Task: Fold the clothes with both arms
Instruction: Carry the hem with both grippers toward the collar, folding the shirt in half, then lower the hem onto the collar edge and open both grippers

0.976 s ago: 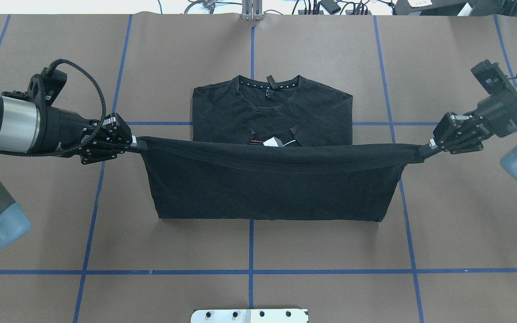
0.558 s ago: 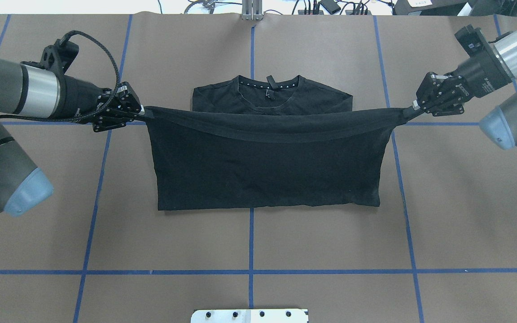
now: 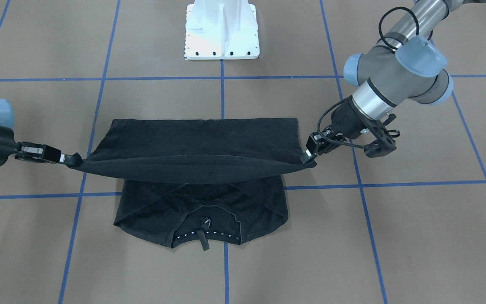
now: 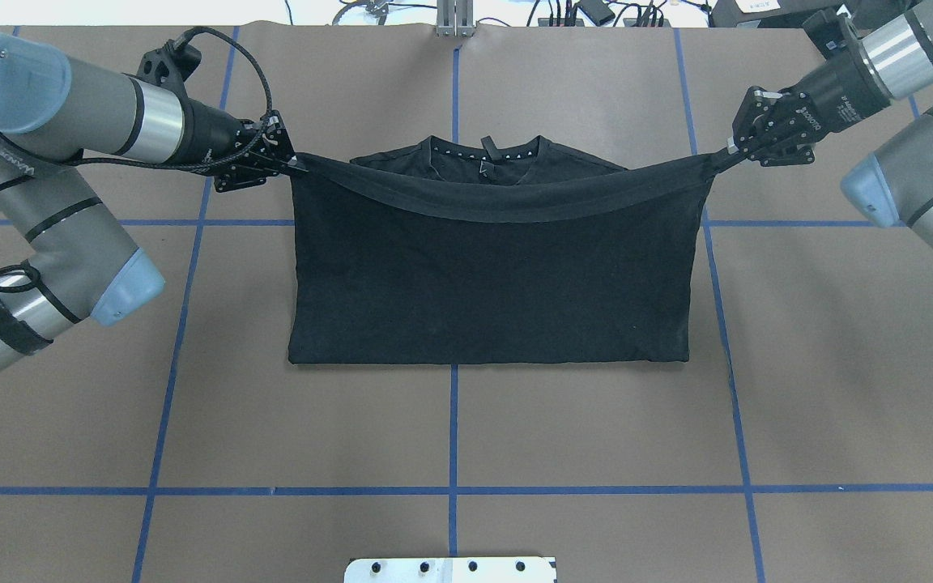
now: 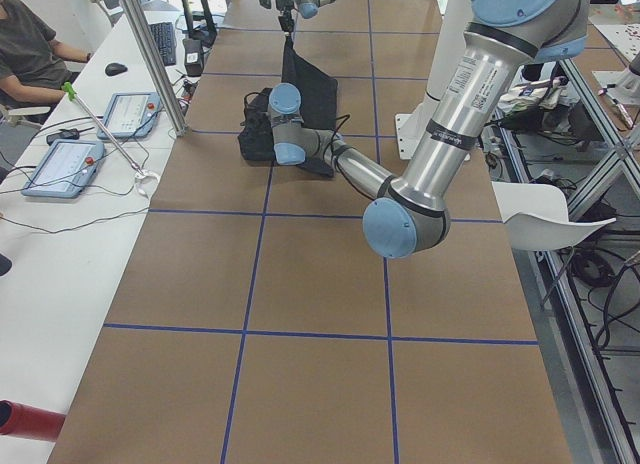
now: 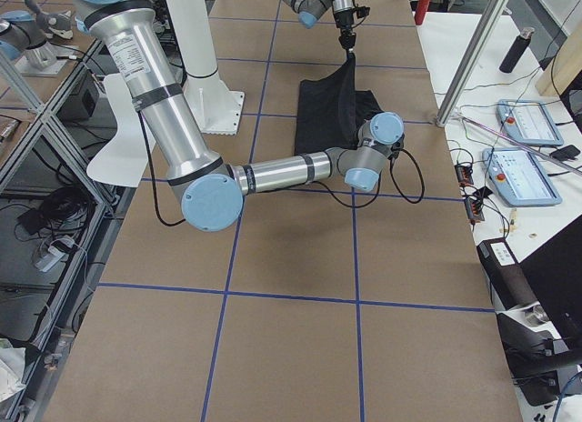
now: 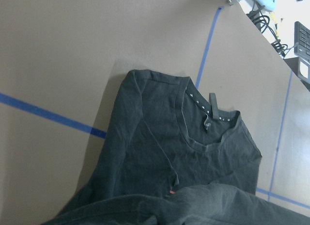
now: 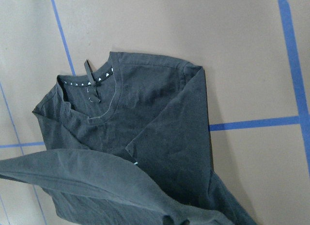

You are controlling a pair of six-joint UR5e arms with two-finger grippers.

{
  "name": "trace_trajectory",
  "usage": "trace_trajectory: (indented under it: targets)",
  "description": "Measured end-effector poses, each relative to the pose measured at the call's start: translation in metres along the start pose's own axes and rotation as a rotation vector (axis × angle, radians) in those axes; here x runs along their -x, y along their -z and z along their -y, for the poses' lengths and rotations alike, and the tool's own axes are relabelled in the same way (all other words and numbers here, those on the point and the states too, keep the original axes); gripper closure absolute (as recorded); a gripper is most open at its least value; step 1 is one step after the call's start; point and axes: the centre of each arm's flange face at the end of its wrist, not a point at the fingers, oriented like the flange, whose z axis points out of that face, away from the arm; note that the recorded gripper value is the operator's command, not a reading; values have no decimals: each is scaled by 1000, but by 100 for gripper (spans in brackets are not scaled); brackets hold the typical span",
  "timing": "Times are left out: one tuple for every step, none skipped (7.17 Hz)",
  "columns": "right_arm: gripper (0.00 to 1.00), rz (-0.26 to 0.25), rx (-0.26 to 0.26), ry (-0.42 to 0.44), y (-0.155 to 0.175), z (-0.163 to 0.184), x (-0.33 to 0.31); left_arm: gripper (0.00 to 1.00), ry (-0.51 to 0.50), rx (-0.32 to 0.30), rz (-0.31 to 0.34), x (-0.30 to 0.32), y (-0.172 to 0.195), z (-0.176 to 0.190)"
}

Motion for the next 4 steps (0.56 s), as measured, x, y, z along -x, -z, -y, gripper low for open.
trace_trajectory:
  targets:
    - [100,-11,-29,-13,-6,9,-2,100,7,-25,18,5,-10,12]
    - [100,-22,-49,-24,-12,17,-5,100,18,-41,38,8,-24,23]
    - [100,-31,-67,-36,-16,24,-8,100,30,-57,59,11,-37,33]
    - [100,-40,-83,-48,-19,31,-13,100,39,-75,73,15,-45,41]
